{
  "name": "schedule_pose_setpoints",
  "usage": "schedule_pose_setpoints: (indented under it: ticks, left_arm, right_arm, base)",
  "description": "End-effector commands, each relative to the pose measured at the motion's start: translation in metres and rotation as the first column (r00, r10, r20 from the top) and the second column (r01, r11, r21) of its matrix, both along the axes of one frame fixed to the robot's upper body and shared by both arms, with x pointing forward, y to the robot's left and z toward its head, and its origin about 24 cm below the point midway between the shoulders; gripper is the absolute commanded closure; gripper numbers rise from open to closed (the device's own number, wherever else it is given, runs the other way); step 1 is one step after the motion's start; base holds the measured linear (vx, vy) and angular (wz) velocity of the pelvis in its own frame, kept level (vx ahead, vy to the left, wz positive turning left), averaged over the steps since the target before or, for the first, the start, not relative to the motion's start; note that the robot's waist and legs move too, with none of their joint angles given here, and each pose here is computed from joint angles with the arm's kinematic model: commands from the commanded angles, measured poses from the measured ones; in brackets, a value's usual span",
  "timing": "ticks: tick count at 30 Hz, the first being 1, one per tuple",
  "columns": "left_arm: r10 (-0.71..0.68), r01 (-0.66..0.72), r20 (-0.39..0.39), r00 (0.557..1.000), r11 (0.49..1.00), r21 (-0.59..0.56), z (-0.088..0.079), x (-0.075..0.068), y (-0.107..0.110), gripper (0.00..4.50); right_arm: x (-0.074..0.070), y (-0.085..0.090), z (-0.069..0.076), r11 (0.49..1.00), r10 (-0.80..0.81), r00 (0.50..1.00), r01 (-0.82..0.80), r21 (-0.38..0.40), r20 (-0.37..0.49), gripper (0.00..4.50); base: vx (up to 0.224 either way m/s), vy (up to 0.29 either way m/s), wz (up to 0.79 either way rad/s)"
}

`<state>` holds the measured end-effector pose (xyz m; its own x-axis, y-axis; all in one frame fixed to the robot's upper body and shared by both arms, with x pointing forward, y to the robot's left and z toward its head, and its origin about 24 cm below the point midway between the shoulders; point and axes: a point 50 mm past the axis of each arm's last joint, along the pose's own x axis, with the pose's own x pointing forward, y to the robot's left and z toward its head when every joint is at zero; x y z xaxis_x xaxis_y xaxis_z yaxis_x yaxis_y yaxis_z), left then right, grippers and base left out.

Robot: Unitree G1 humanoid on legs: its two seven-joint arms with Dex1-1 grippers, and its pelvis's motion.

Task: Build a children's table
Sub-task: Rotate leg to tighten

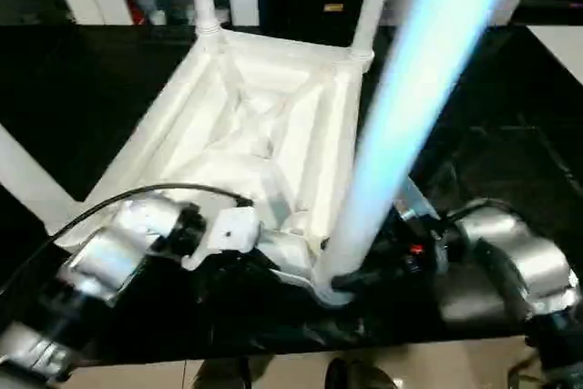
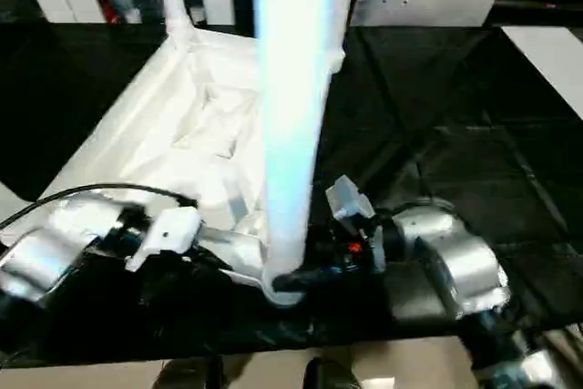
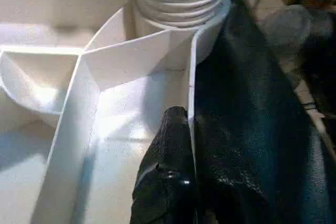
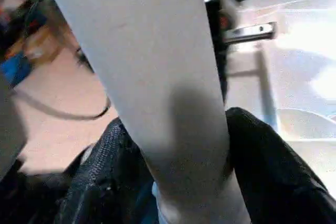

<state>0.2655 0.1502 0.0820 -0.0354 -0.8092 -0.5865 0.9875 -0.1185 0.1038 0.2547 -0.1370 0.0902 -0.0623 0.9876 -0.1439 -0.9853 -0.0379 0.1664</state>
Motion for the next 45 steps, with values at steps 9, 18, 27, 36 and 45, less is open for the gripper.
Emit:
schedule_pose_setpoints:
  ticks: [9, 18, 27, 36, 45]
  left_arm:
    - [0.353, -0.354, -0.023, 0.935, 0.930, -0.095, -0.003, -0.002, -0.026, 4.50]
    - [0.527, -0.524, -0.025, 0.850, 0.838, -0.153, -0.001, 0.014, -0.059, 4.50]
    - [0.634, -0.620, 0.076, 0.770, 0.771, -0.146, 0.004, 0.045, -0.080, 4.50]
    - [0.556, -0.549, 0.082, 0.827, 0.830, -0.096, -0.003, 0.037, -0.058, 4.50]
    - [0.376, -0.373, 0.070, 0.924, 0.926, -0.056, -0.009, 0.023, -0.033, 4.50]
  right_arm:
    - [0.017, 0.017, -0.016, 0.852, -0.523, 0.851, 0.523, 0.007, 0.048, 2.41]
    - [0.028, 0.042, -0.016, 0.698, -0.716, 0.697, 0.716, 0.008, 0.031, 2.46]
    - [0.038, 0.048, -0.018, 0.435, -0.900, 0.435, 0.900, 0.024, -0.020, 1.44]
    - [0.027, 0.007, -0.002, 0.592, -0.806, 0.588, 0.797, 0.120, 0.068, 0.82]
    - [0.016, -0.023, 0.013, 0.813, -0.582, 0.802, 0.574, 0.100, 0.131, 0.01]
  base:
    - [0.000, 0.000, 0.00]
    - [0.000, 0.000, 0.00]
    - [0.000, 0.000, 0.00]
    - [0.000, 0.000, 0.00]
    - [0.000, 0.000, 0.00]
